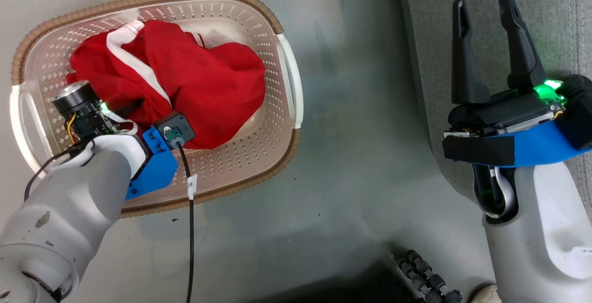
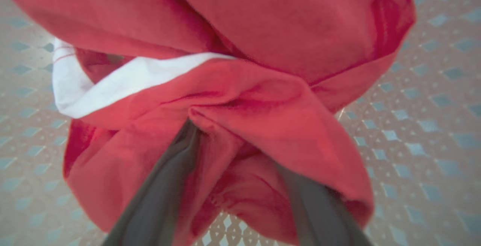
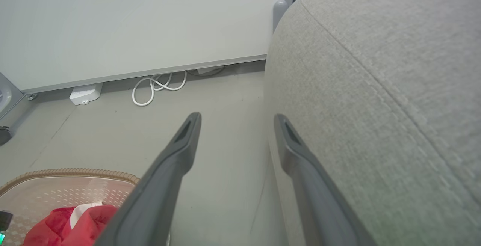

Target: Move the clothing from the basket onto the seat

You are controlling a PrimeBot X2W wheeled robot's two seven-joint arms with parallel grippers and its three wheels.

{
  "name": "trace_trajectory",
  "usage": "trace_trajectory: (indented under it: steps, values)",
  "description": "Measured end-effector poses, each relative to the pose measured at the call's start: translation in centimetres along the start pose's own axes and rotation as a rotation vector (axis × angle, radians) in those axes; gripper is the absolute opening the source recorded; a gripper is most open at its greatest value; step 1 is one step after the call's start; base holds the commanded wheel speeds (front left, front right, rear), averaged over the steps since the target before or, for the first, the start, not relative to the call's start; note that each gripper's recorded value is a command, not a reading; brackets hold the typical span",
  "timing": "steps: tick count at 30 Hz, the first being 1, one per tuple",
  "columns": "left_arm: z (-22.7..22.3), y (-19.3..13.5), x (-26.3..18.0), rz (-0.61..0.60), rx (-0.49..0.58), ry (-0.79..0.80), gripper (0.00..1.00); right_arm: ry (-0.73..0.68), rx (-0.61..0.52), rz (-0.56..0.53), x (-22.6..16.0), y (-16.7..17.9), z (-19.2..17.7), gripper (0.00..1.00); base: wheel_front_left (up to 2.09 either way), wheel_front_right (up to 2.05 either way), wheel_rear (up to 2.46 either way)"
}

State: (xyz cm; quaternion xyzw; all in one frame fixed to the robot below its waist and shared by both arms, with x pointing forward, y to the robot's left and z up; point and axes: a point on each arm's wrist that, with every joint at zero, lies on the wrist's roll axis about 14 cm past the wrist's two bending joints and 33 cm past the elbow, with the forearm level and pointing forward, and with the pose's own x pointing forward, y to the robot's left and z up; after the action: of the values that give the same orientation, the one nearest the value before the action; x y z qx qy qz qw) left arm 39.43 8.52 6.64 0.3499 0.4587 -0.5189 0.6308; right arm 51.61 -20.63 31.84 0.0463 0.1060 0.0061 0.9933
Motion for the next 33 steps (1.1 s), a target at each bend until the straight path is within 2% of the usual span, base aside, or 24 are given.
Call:
trace_trajectory:
  steps: [1, 2, 10, 17, 33]
  values:
    - [0.0, -0.1, 0.1, -0.003, 0.001, 0.003, 0.07, 0.001, 0.0, 0.0, 0.0, 0.0, -0.1, 1.0, 0.0, 0.0, 0.0]
    - [0.0, -0.2, 0.1, -0.004, 0.006, 0.003, 0.0, 0.001, 0.001, 0.0, 0.0, 0.0, -0.1, 1.0, 0.0, 0.0, 0.0]
    - [0.4, -0.1, -0.3, 0.004, -0.012, -0.007, 0.0, -0.006, 0.005, 0.001, 0.1, 0.1, 0.1, 1.0, 0.0, 0.0, 0.0]
    - [2.1, 0.5, -1.9, 0.036, -0.058, -0.082, 0.0, -0.032, 0.005, 0.012, 0.2, 0.7, 1.4, 1.0, 0.0, 0.0, 0.0]
    - [7.7, 0.5, -8.7, 0.146, -0.195, -0.307, 0.0, -0.122, -0.006, 0.072, -1.1, 3.5, 6.3, 1.0, 0.0, 0.0, 0.0]
